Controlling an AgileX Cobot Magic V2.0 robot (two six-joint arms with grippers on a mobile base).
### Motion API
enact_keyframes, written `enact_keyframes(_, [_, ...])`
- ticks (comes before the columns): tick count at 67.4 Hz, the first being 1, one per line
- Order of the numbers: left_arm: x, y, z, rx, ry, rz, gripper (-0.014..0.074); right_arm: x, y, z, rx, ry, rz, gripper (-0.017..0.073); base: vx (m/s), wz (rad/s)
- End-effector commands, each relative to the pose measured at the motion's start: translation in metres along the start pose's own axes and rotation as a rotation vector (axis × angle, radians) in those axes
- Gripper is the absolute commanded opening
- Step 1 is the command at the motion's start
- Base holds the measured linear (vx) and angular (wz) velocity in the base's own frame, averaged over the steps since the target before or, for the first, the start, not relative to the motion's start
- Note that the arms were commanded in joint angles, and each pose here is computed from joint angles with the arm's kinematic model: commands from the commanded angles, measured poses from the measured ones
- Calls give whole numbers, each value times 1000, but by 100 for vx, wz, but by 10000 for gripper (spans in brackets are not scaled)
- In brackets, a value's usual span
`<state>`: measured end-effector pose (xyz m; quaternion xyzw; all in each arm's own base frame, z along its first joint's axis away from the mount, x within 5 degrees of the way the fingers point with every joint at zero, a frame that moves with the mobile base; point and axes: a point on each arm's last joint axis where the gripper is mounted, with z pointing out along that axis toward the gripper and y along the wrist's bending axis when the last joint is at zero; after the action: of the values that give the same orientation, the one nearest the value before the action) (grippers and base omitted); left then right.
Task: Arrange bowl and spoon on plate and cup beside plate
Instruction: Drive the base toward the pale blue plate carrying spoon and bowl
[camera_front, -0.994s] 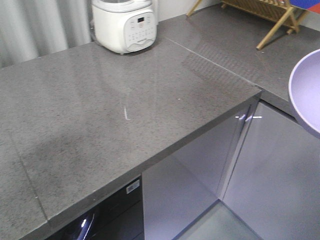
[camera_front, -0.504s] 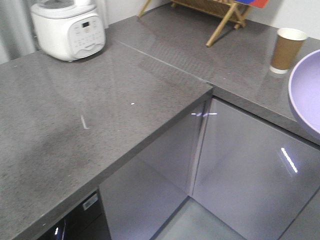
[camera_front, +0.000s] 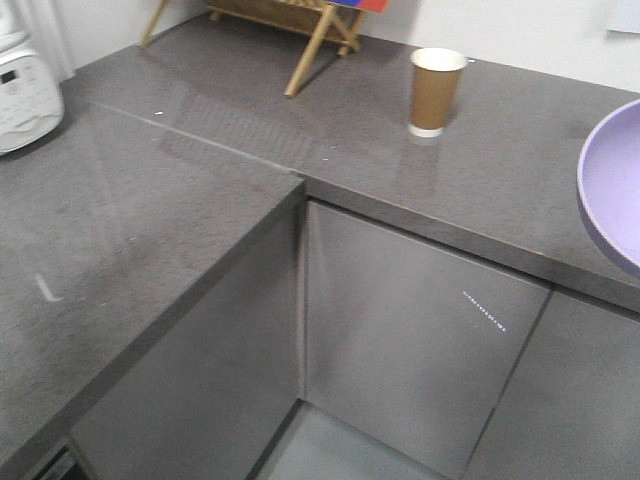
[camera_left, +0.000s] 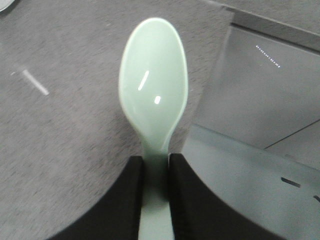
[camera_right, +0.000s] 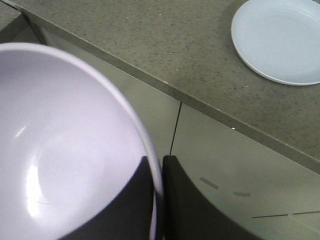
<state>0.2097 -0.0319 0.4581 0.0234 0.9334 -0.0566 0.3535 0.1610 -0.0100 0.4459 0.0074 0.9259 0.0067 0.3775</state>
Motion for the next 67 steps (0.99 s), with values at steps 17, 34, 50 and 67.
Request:
enact_keyframes(17, [-4, -2, -14, 18, -68, -3, -6, -8, 0, -11, 6, -97, -7, -6, 7, -41])
enact_keyframes(34, [-4, -2, -14, 18, -68, -3, -6, -8, 0, -11, 6, -97, -7, -6, 7, -33])
enact_keyframes(50, [-4, -2, -14, 18, -68, -3, -6, -8, 0, -11, 6, -97, -7, -6, 8, -30])
enact_keyframes(67, [-4, -2, -14, 18, -68, -3, -6, -8, 0, -11, 6, -97, -7, -6, 7, -29])
